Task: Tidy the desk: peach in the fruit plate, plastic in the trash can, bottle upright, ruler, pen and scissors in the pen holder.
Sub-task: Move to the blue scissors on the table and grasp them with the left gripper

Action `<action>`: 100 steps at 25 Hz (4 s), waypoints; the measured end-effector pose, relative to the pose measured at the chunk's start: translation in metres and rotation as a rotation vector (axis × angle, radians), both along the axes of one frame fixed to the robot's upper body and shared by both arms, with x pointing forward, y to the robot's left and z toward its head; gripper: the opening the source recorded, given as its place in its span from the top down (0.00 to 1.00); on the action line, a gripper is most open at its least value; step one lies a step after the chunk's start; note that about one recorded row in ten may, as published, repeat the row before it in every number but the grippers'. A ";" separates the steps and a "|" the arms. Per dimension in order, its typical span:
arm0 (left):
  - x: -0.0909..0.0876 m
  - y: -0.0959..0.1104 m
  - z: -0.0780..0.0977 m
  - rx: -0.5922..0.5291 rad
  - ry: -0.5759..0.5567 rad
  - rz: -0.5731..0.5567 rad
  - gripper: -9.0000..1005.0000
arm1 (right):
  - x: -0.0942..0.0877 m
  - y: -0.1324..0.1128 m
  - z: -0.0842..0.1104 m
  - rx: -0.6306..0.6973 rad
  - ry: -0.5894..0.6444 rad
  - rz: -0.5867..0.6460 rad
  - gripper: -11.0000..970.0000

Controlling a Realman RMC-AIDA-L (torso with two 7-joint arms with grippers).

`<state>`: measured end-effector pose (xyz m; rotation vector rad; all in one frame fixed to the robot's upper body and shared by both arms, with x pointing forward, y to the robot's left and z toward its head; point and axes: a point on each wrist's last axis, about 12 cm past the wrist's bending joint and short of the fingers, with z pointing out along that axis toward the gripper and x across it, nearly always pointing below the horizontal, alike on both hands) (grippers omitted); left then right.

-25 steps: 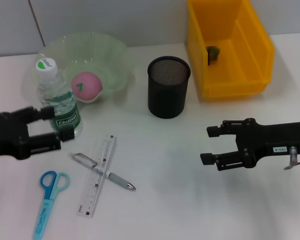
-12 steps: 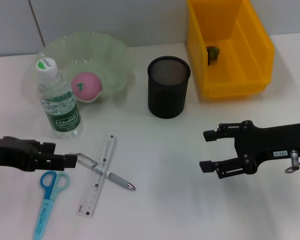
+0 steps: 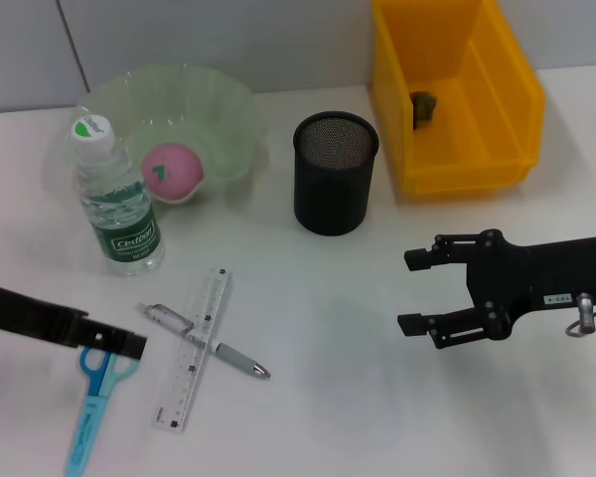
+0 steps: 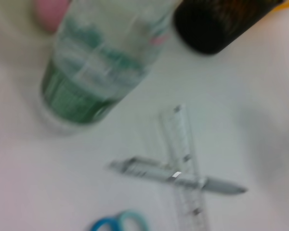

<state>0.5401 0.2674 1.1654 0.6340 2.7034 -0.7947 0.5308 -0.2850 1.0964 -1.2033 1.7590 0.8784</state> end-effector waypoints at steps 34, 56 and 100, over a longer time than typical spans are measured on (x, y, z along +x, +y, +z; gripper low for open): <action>0.017 -0.051 -0.030 0.403 0.131 -0.021 0.17 | 0.003 -0.005 0.006 -0.014 -0.027 -0.009 0.16; 0.017 -0.057 -0.040 0.425 0.119 -0.044 0.18 | 0.005 -0.003 0.010 -0.012 -0.050 -0.008 0.18; 0.019 -0.063 -0.040 0.493 0.087 -0.085 0.62 | 0.004 -0.004 0.010 -0.004 -0.047 -0.008 0.20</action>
